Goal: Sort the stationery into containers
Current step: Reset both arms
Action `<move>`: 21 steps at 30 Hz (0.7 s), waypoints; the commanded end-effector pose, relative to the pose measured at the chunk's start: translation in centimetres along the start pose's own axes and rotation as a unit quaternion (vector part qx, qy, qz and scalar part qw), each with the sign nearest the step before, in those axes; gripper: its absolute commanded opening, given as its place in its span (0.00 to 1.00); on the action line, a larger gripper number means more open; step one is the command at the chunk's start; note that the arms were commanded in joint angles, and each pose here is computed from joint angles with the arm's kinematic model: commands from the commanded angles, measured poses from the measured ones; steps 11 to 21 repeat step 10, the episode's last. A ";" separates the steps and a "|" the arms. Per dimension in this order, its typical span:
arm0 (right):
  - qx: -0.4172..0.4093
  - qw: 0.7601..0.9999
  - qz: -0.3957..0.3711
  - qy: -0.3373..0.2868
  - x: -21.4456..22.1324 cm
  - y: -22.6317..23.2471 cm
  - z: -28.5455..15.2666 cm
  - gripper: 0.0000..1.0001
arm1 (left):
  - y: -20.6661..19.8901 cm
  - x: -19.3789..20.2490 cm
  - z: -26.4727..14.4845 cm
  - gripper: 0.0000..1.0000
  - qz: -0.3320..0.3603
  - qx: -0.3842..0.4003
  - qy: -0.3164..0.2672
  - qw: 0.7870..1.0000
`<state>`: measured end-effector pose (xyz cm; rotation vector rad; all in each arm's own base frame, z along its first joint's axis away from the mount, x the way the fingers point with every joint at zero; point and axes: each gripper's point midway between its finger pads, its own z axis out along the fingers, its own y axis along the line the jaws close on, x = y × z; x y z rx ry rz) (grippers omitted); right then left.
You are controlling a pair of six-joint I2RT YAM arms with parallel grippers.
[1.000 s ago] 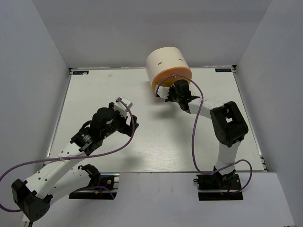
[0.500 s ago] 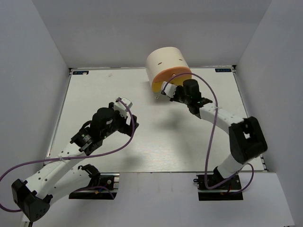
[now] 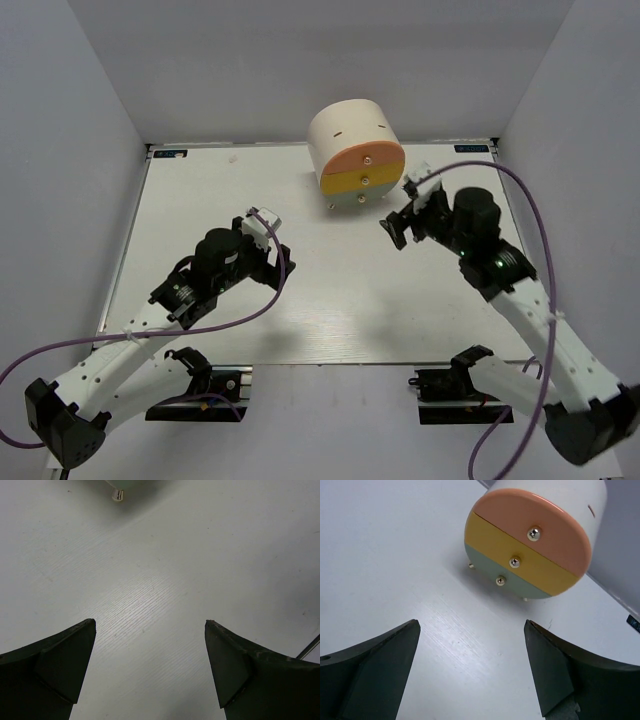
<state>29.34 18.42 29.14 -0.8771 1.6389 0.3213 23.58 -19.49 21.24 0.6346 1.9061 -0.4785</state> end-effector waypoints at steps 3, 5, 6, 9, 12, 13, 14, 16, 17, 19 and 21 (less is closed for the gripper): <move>0.044 0.995 0.084 -0.024 1.3 0.9 -4.4 0.90 | -0.1 -0.1 -0.3 0.99 0.004 0.004 -0.014 1.000; 0.067 0.993 0.090 -0.025 3.0 0.7 -4.4 0.90 | 0.0 0.3 -0.2 0.99 0.009 0.003 -0.009 1.000; 0.074 0.992 0.087 -0.045 2.4 0.6 -5.4 0.90 | 0.0 0.1 -0.1 0.99 0.009 0.003 -0.014 1.000; 0.089 0.993 0.068 -0.034 4.5 0.4 -4.8 0.90 | 0.0 0.1 -0.1 0.99 0.009 0.003 -0.014 1.000; 0.096 0.992 0.067 -0.043 4.2 0.1 -4.7 0.90 | 0.0 0.1 -0.1 0.99 0.009 0.003 -0.014 1.000; 0.096 0.992 0.067 -0.043 4.2 0.1 -4.7 0.90 | 0.0 0.1 -0.1 0.99 0.009 0.003 -0.014 1.000; 0.096 0.992 0.067 -0.043 4.2 0.1 -4.7 0.90 | 0.0 0.1 -0.1 0.99 0.009 0.003 -0.014 1.000; 0.096 0.992 0.067 -0.043 4.2 0.1 -4.7 0.90 | 0.0 0.1 -0.1 0.99 0.009 0.003 -0.014 1.000; 0.096 0.992 0.067 -0.043 4.2 0.1 -4.7 0.90 | 0.0 0.1 -0.1 0.99 0.009 0.003 -0.014 1.000; 0.096 0.992 0.067 -0.043 4.2 0.1 -4.7 0.90 | 0.0 0.1 -0.1 0.99 0.009 0.003 -0.014 1.000; 0.096 0.992 0.067 -0.043 4.2 0.1 -4.7 0.90 | 0.0 0.1 -0.1 0.99 0.009 0.003 -0.014 1.000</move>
